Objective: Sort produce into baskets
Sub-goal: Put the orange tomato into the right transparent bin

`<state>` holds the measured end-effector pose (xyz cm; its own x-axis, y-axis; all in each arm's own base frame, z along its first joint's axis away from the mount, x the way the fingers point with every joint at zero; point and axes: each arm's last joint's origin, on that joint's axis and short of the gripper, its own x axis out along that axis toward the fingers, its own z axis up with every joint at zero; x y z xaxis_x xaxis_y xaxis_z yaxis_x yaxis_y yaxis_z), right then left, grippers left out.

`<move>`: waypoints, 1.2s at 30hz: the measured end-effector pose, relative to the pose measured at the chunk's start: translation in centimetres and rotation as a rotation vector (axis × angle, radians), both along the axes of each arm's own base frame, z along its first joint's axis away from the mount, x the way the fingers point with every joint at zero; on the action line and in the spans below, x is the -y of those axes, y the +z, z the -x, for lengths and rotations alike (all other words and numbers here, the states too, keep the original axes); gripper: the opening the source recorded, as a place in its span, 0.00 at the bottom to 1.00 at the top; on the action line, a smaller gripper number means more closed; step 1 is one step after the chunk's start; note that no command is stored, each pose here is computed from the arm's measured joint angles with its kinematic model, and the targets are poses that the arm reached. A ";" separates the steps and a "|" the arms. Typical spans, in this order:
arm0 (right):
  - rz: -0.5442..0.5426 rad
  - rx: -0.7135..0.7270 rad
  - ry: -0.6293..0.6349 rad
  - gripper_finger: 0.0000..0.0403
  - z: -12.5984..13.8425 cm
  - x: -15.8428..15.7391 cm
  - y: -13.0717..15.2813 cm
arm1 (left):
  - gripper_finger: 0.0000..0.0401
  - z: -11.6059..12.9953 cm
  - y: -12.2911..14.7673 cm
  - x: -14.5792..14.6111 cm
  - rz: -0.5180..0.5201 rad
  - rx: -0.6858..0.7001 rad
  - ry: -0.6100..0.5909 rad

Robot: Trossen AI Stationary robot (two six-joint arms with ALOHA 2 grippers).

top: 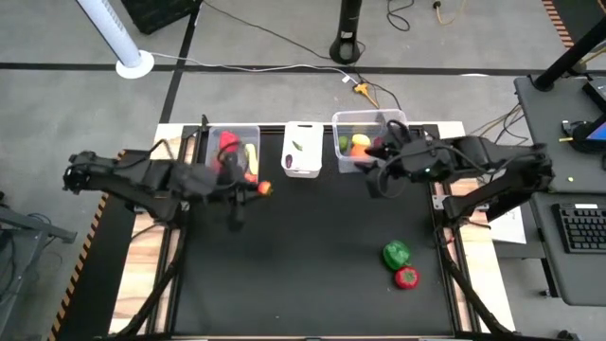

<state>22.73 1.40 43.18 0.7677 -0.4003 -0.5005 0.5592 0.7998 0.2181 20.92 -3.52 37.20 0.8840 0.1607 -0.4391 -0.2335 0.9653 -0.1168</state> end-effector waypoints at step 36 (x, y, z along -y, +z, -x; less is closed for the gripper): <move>-0.170 0.061 -0.167 0.57 -0.8 0.0 -2.3 | 0.10 -19.8 -11.4 -21.6 0.053 -0.022 -0.032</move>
<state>23.52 1.40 40.86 0.7290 -0.4379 -0.5261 0.6620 0.6463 0.3794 40.68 18.09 25.83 0.8785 0.1088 -0.4652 -0.2059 0.9649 -0.1632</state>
